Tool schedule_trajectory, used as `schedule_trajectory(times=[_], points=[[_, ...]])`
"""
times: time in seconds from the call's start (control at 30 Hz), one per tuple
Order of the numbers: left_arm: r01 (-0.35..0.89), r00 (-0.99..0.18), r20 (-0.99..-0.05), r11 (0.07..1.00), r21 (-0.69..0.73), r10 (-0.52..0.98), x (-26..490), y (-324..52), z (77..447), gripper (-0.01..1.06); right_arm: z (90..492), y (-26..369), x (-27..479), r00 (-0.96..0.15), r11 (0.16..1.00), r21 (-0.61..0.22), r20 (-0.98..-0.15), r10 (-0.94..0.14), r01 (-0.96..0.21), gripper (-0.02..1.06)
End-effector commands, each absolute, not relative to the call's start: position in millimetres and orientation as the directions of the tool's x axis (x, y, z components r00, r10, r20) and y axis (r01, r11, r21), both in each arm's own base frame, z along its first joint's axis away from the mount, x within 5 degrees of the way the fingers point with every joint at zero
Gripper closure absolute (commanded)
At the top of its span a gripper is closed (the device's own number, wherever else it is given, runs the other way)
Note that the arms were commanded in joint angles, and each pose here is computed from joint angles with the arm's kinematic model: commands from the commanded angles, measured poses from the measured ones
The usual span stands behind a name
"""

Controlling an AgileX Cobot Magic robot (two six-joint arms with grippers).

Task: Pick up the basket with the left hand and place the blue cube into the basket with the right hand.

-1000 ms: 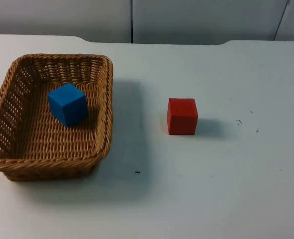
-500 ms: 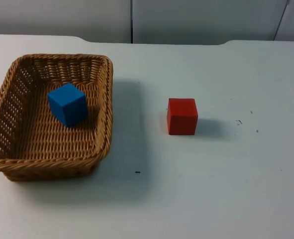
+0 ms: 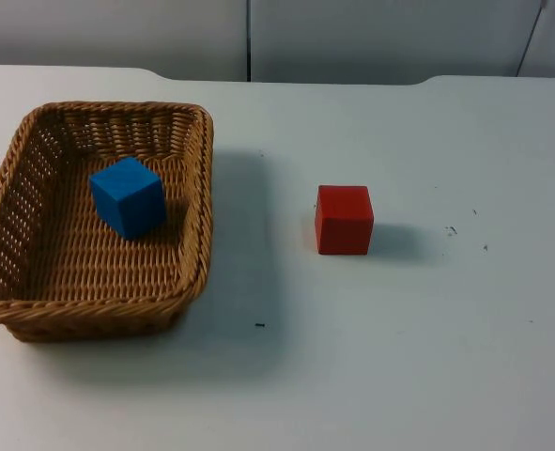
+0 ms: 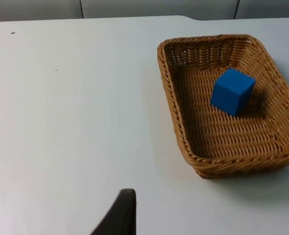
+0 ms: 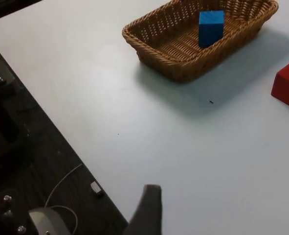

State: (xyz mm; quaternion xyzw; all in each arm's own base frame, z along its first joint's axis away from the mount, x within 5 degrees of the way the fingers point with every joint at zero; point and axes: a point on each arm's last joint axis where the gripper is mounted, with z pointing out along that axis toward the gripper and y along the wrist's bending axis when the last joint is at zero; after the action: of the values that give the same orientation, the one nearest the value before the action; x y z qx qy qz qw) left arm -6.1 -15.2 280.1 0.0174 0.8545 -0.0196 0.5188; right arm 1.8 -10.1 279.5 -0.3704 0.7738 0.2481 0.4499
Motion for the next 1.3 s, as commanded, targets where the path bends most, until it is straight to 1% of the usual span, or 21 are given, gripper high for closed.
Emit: schedule_trajectory(times=[0.0, 0.23, 0.37, 0.53, 1.07, 1.13, 1.2, 1.23, 1.27], points=[[0.060, -0.451, -0.893, 0.998, -0.021, 0.009, -6.2, -14.7, 280.0, 0.09, 279.0, -9.6, 2.1, -0.307, 0.596, 0.044, -0.886, -0.348, -0.802, 0.26], [0.089, -0.450, -0.893, 0.996, -0.021, 0.022, -6.6, -14.5, 280.0, 0.09, 279.0, -10.0, 2.6, -0.303, 0.600, 0.037, -0.887, -0.349, -0.799, 0.26], [0.089, -0.450, -0.893, 0.996, -0.021, 0.022, -6.6, -14.5, 280.0, 0.09, 279.0, -9.9, 2.5, -0.301, 0.597, 0.035, -0.887, -0.351, -0.801, 0.23], [0.089, -0.450, -0.893, 0.996, -0.021, 0.022, -6.6, -14.5, 280.0, 0.09, 279.0, -9.9, 2.5, -0.299, 0.596, 0.033, -0.887, -0.353, -0.802, 0.00], [0.119, -0.449, -0.893, 0.993, -0.021, 0.036, -7.0, -14.3, 280.0, 0.09, 279.0, -9.6, 2.0, -0.304, 0.594, 0.041, -0.886, -0.350, -0.804, 0.00], [0.119, -0.449, -0.893, 0.993, -0.021, 0.036, -7.0, -14.3, 280.0, 0.09, 279.0, -9.6, 1.7, -0.315, 0.621, 0.040, -0.886, -0.340, -0.783, 0.00], [0.119, -0.449, -0.893, 0.993, -0.021, 0.036, -7.0, -14.3, 280.0, 0.09, 279.0, -9.7, 1.1, -0.335, 0.666, 0.040, -0.886, -0.321, -0.745, 0.00], [0.119, -0.449, -0.893, 0.993, -0.021, 0.036, -7.0, -14.3, 280.0, 0.09, 279.0, -9.7, 1.1, -0.335, 0.666, 0.040, -0.886, -0.321, -0.745, 0.00], [0.119, -0.449, -0.893, 0.993, -0.021, 0.036, -7.0, -14.3, 280.0, 0.09, 279.0, -9.7, 0.7, -0.347, 0.695, 0.040, -0.886, -0.307, -0.718, 0.00]])
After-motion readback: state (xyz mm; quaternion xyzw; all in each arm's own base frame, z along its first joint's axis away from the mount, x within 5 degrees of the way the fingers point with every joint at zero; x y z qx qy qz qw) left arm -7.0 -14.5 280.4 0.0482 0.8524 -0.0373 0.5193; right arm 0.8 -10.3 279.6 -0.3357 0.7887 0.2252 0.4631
